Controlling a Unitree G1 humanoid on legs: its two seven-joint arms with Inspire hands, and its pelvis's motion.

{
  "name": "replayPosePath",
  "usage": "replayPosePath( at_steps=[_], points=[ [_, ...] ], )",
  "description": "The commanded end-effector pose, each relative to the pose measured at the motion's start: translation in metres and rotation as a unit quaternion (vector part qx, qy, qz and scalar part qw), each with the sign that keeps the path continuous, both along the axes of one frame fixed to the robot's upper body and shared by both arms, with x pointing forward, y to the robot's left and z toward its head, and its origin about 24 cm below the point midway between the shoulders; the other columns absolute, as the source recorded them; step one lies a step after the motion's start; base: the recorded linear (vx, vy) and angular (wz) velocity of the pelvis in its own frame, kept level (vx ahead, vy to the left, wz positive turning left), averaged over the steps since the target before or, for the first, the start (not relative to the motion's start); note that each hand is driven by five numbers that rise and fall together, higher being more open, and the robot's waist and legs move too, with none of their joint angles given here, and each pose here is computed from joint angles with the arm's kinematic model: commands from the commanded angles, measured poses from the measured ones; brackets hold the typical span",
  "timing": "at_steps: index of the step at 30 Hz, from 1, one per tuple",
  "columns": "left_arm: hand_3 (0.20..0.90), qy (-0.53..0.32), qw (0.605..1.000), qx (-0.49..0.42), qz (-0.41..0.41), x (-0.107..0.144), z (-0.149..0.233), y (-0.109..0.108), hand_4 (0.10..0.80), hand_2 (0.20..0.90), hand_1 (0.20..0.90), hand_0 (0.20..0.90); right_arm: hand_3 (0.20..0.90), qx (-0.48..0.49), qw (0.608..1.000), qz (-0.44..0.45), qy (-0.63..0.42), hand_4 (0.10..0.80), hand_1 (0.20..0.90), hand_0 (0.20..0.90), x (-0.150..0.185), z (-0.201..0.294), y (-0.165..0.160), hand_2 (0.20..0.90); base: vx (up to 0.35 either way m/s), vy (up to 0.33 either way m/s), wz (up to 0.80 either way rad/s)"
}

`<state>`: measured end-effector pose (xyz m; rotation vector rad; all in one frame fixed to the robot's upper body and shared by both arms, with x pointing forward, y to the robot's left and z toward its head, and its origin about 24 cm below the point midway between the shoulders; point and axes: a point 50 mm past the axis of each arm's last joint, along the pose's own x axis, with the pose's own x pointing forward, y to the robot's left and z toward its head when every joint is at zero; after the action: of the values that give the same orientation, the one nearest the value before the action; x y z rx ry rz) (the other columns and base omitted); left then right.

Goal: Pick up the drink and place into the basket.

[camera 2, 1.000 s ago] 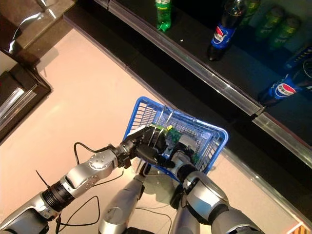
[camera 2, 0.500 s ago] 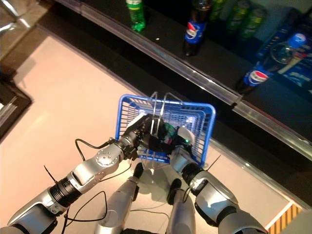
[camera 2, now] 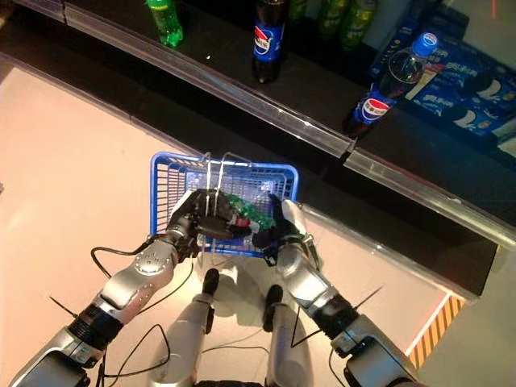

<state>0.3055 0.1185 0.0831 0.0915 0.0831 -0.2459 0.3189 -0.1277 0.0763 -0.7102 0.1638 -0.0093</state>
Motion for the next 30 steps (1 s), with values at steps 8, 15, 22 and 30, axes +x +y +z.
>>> replayPosePath(
  at_steps=[8, 15, 22, 30],
  points=[
    [0.2, -0.425, 0.866, -0.239, -0.108, -0.045, 0.176, -0.027, 0.1, 0.3, 0.3, 0.3, 0.9, 0.115, 0.981, 0.056, -0.148, 0.8, 0.9, 0.9, -0.009, 0.061, -0.005, 0.9, 0.042, -0.008, -0.01],
    [0.2, -0.407, 0.886, -0.22, -0.03, -0.04, 0.156, -0.003, 0.1, 0.3, 0.3, 0.3, 0.9, 0.239, 0.954, 0.121, -0.133, 0.8, 0.9, 0.9, -0.031, 0.056, -0.005, 0.9, 0.038, -0.039, -0.02],
    [0.2, -0.336, 0.905, -0.262, -0.008, -0.104, 0.084, 0.134, 0.1, 0.3, 0.3, 0.3, 0.9, 0.312, 0.945, 0.051, -0.081, 0.8, 0.9, 0.9, -0.093, 0.006, -0.083, 0.9, 0.01, -0.068, 0.02],
    [0.2, -0.271, 0.902, -0.327, 0.083, -0.113, 0.047, 0.149, 0.1, 0.3, 0.3, 0.3, 0.9, 0.377, 0.924, 0.043, 0.041, 0.8, 0.9, 0.9, -0.112, -0.044, -0.071, 0.9, 0.03, -0.055, 0.04]
  ],
)
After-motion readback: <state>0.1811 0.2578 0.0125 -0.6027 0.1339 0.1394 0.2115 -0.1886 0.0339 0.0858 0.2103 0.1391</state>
